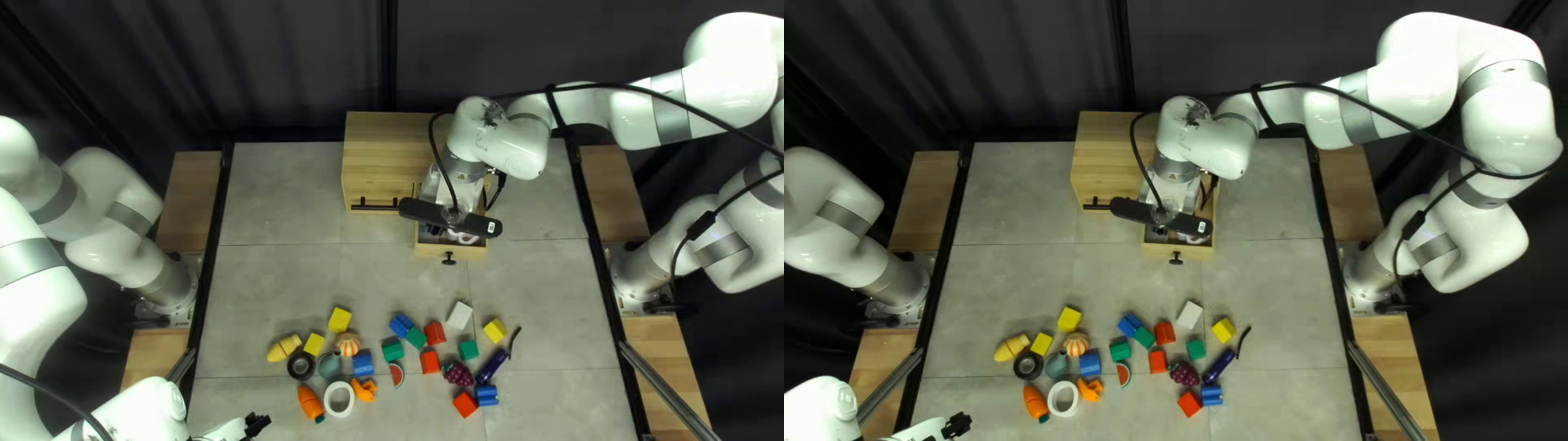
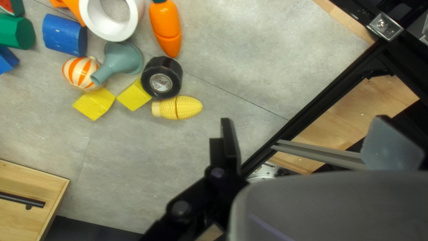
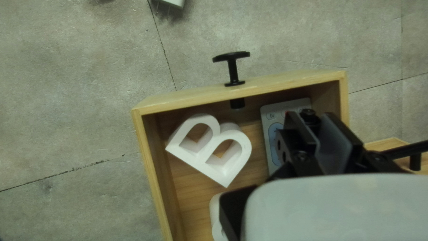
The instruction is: Open drawers and place objects into drawer and close
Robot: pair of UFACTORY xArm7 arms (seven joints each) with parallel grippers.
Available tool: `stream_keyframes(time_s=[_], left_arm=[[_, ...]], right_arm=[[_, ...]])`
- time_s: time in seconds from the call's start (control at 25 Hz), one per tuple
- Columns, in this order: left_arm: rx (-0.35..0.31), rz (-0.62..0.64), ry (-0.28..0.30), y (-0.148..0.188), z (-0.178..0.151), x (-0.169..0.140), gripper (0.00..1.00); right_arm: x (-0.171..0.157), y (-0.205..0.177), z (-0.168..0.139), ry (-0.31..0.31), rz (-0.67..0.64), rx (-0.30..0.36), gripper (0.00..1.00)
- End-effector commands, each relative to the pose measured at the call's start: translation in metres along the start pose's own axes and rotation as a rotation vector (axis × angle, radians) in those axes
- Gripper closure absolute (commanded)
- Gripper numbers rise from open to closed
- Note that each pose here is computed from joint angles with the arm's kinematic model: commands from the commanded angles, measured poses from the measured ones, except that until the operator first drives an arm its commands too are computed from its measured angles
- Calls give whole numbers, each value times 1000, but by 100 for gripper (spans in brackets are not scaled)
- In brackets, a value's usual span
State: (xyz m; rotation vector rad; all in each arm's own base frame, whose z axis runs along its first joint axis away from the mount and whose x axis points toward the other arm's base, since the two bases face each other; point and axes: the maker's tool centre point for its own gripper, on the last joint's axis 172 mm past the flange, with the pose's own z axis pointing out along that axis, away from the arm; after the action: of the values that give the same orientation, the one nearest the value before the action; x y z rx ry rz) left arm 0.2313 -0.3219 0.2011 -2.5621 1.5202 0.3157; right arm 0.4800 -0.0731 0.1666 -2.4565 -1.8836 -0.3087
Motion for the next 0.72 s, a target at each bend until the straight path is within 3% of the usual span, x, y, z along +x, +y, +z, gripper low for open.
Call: stream_keyframes(time_s=[0.04,0.08,0.24,0.72], left_arm=[[0,0,0,0,0,0,0],[0,0,0,0,0,0,0],[0,0,0,0,0,0,0],[0,0,0,0,0,0,0]], right_arm=[[0,-1,-2,-6,11,-1,35],[1,-2,-3,-8,13,-3,91],[16,-7,-14,-16,14,-6,99],[86,-61,-46,-103,40,-23,99]])
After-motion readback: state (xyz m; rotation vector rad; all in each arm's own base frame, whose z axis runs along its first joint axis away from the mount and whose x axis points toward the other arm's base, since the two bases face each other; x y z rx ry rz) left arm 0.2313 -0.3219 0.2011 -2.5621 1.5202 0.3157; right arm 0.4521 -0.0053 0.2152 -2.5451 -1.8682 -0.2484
